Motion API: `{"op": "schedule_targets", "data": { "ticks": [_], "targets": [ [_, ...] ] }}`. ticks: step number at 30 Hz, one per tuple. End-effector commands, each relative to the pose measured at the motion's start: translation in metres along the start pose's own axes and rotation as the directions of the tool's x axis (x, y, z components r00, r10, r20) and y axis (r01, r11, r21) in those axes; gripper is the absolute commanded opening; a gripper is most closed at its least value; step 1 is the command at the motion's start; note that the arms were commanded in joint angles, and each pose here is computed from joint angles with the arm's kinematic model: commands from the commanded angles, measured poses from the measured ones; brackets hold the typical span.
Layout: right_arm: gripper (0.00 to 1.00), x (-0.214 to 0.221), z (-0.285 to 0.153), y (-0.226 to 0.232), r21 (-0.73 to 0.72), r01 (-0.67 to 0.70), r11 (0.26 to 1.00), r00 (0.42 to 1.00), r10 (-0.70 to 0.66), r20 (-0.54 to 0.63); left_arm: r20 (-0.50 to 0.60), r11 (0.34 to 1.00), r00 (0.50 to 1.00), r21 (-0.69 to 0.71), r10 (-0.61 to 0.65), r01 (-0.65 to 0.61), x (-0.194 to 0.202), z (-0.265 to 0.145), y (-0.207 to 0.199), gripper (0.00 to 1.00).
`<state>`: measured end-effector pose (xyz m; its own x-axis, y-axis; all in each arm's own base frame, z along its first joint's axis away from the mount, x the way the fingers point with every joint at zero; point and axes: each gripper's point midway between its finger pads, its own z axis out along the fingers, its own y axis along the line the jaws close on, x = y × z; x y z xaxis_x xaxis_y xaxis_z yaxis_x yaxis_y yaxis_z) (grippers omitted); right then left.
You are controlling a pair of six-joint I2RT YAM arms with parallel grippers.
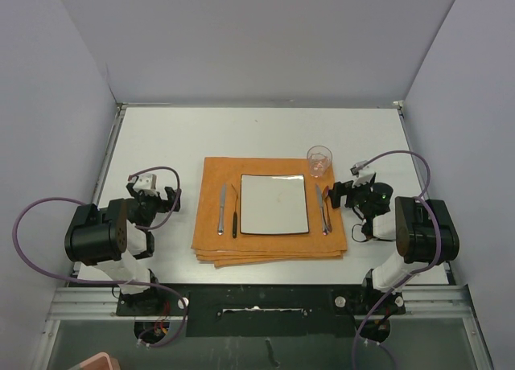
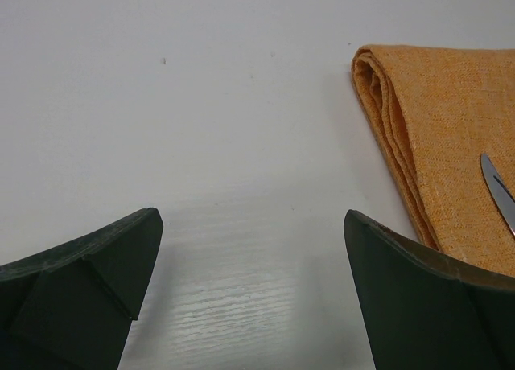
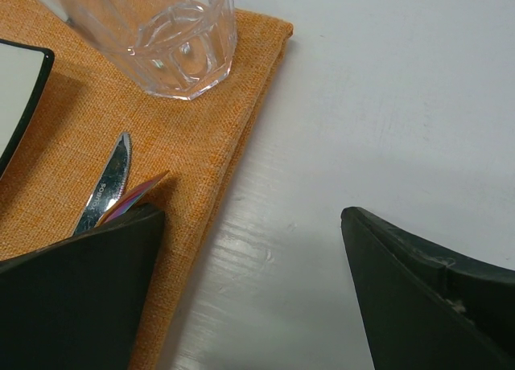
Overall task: Set the dinner table for one person
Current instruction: Reset both arms
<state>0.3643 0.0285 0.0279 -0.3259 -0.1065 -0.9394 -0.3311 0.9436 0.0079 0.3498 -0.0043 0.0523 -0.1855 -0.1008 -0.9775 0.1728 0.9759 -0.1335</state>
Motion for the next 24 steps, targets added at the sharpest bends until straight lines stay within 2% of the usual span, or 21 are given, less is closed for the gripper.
{"op": "schedule_targets", "data": {
  "ticks": [1, 12, 24],
  "targets": [
    [0.98, -0.031, 0.005, -0.009, 0.02, 0.048, 0.999, 0.993, -0.05, 0.103, 0.073, 1.0, 0.997, -0.001, 0.025, -0.025, -0.022, 0.006, 0.003, 0.98],
    [0.98, -0.032, 0.005, -0.009, 0.017, 0.046, 0.999, 0.993, -0.048, 0.104, 0.056, 1.0, 0.998, -0.001, 0.017, -0.017, -0.021, 0.009, 0.004, 0.98],
    [0.98, -0.03, 0.002, -0.021, 0.098, 0.006, 0.995, 0.995, -0.015, 0.097, 0.053, 1.0, 0.998, -0.002, 0.014, -0.014, -0.021, 0.011, 0.005, 0.98]
  ]
}}
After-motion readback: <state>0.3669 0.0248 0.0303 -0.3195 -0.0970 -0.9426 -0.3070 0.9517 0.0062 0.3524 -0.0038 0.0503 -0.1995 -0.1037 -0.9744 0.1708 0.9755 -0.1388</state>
